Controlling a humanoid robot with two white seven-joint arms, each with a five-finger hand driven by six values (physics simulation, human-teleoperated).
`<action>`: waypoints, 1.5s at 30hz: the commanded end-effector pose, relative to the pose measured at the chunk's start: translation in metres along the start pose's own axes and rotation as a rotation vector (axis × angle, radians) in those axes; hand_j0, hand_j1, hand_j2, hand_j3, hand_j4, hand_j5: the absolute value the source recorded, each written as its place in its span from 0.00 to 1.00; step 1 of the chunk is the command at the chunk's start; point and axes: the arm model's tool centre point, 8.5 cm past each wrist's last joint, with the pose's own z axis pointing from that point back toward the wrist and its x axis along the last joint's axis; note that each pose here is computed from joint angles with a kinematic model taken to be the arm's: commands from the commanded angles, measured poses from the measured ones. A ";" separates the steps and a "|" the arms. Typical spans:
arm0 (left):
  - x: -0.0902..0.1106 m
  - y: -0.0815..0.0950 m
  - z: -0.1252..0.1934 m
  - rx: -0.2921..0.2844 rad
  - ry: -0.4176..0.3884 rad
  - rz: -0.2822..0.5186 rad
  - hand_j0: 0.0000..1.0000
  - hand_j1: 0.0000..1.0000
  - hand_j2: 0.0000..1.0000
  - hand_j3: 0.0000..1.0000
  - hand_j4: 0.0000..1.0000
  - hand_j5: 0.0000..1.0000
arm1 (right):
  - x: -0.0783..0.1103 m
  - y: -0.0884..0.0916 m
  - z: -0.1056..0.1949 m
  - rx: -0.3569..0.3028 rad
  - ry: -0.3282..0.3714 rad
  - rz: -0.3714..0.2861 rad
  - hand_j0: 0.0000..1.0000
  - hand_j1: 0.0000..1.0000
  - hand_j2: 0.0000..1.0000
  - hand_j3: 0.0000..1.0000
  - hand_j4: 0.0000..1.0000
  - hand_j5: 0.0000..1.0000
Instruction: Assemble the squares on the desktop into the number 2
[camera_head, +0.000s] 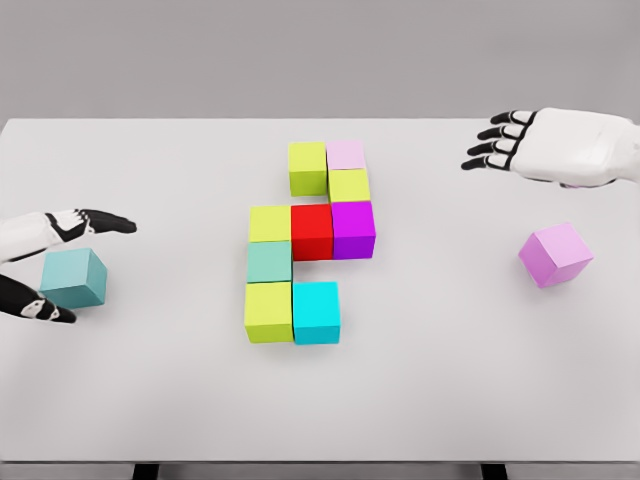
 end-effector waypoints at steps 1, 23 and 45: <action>0.001 0.002 0.001 -0.002 0.003 0.002 1.00 1.00 1.00 1.00 1.00 1.00 | 0.000 0.000 0.000 -0.001 0.000 -0.003 1.00 1.00 1.00 1.00 1.00 1.00; -0.022 -0.010 0.009 0.095 0.140 0.061 0.99 0.99 0.99 0.99 0.99 0.99 | 0.012 0.079 0.025 0.117 -0.117 -0.381 1.00 1.00 1.00 1.00 1.00 1.00; -0.066 -0.038 0.022 0.088 0.319 0.153 0.99 0.99 0.99 0.99 0.99 0.99 | -0.013 0.144 0.009 0.158 -0.020 -0.588 1.00 1.00 1.00 1.00 1.00 1.00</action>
